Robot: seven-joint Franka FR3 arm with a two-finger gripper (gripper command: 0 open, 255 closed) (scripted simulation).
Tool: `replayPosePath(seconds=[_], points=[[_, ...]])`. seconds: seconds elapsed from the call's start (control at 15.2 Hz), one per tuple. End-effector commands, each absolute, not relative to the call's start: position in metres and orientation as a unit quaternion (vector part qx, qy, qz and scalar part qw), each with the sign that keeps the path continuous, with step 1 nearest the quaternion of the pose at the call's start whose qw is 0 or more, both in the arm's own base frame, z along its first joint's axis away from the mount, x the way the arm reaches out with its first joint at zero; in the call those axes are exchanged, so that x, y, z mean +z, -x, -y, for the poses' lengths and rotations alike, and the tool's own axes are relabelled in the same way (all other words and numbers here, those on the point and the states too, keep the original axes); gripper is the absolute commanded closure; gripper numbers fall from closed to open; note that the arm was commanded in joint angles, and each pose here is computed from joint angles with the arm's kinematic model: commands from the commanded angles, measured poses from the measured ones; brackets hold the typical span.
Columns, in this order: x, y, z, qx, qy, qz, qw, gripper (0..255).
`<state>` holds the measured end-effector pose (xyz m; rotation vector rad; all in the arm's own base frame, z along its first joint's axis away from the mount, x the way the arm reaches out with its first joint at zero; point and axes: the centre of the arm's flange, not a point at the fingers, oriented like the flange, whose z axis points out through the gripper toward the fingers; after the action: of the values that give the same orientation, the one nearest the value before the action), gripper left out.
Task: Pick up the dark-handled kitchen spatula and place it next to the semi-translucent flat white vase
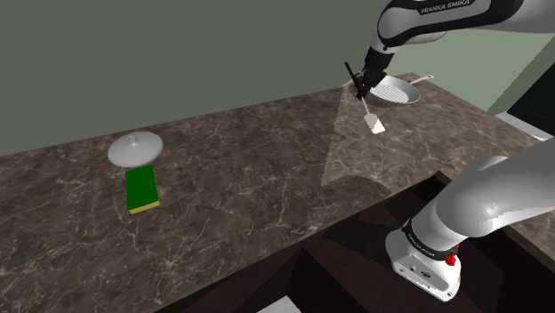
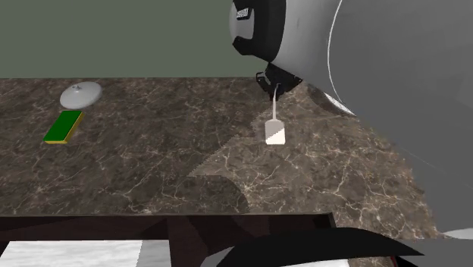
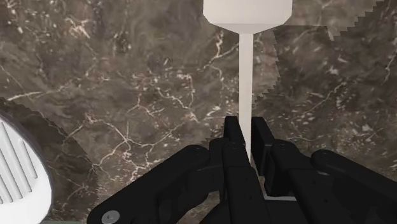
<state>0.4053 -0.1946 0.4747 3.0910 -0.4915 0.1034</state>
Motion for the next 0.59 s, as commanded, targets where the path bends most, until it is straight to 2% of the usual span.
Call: replayPosePath(seconds=[0.0,0.53], points=[[0.479,-0.406,0.181,0.033,-0.987,0.157,0.005,255],[0.479,-0.418,0.076,0.033,-0.987,0.157,0.005,255]])
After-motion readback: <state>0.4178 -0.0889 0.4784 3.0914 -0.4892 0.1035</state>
